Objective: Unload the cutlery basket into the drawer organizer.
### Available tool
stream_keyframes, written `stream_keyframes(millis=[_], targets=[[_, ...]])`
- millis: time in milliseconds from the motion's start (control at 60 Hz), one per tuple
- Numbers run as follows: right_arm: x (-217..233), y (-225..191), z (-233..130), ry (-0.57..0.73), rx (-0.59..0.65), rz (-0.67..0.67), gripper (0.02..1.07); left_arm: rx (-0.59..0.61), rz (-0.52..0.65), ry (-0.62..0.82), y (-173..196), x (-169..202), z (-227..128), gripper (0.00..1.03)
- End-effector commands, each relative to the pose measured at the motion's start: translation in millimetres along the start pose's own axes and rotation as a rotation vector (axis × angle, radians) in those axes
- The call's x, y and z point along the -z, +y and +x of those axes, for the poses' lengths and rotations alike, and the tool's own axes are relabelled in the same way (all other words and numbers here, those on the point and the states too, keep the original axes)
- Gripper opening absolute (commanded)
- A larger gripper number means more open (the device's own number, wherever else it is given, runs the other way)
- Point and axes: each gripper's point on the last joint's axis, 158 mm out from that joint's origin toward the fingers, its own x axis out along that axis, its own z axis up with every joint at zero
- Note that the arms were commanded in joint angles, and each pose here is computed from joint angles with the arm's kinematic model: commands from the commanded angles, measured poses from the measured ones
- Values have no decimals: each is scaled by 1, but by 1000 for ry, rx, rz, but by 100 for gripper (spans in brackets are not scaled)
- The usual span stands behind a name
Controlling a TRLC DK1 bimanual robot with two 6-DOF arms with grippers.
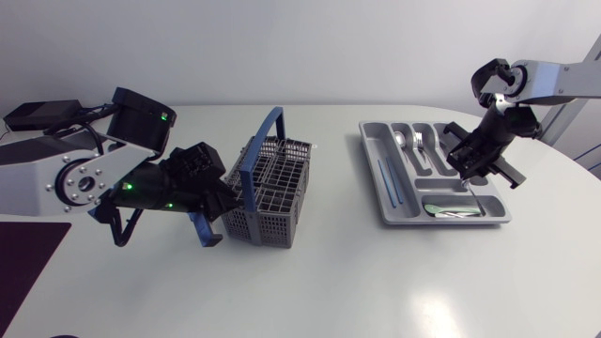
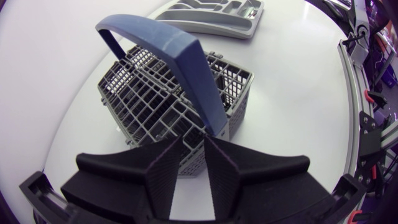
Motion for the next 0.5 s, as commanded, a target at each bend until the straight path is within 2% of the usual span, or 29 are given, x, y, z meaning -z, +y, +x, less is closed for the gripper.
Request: stream_keyframes(millis=[0,67,250,400,483], targets=[[-15,20,5,-22,-43,-46,8,6,-10,4,-2,-1,4,28],[-22,24,8,-26,-46,-54,9,4,-6,3,-2,-3,4,28],[-35,16,25,-23,-9,-70,56,4,-12,-1,-3,-4,3,28],[-56,-7,24,-57,83,-73,78,6,-11,2,-7,-4,2,28],[-55,-18,16,-68,124,-57,81,2,-9,3,-7,-3,1,28]])
